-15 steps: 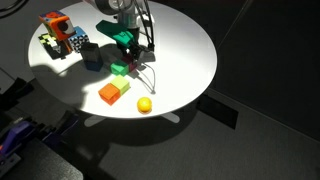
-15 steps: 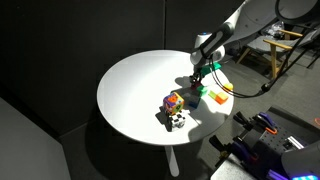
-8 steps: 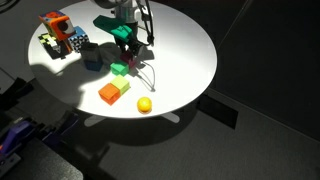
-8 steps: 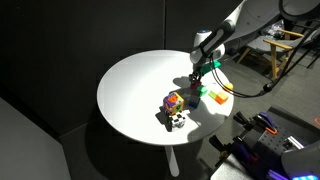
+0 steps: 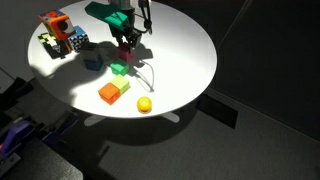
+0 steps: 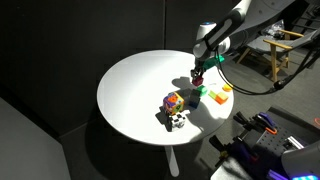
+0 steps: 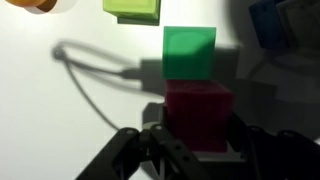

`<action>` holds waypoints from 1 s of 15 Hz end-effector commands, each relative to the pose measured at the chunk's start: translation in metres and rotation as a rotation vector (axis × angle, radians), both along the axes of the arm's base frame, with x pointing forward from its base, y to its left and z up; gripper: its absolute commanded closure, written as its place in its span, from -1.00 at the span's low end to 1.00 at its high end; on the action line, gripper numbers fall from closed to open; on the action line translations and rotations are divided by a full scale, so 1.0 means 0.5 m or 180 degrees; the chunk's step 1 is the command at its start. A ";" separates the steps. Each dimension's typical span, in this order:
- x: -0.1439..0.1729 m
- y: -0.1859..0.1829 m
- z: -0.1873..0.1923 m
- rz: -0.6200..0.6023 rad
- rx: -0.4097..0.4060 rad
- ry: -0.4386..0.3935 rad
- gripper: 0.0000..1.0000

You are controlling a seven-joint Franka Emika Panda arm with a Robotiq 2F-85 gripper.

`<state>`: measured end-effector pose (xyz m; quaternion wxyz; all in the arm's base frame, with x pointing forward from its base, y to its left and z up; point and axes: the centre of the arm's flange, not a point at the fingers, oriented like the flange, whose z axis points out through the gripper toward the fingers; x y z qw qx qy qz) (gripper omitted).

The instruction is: Push the pink and green blocks backwards then put the pink block on top of the grey block

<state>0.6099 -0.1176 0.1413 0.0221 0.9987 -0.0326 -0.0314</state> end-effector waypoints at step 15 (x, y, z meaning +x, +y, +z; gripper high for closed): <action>-0.166 0.066 0.204 0.0821 -0.0097 0.0242 0.41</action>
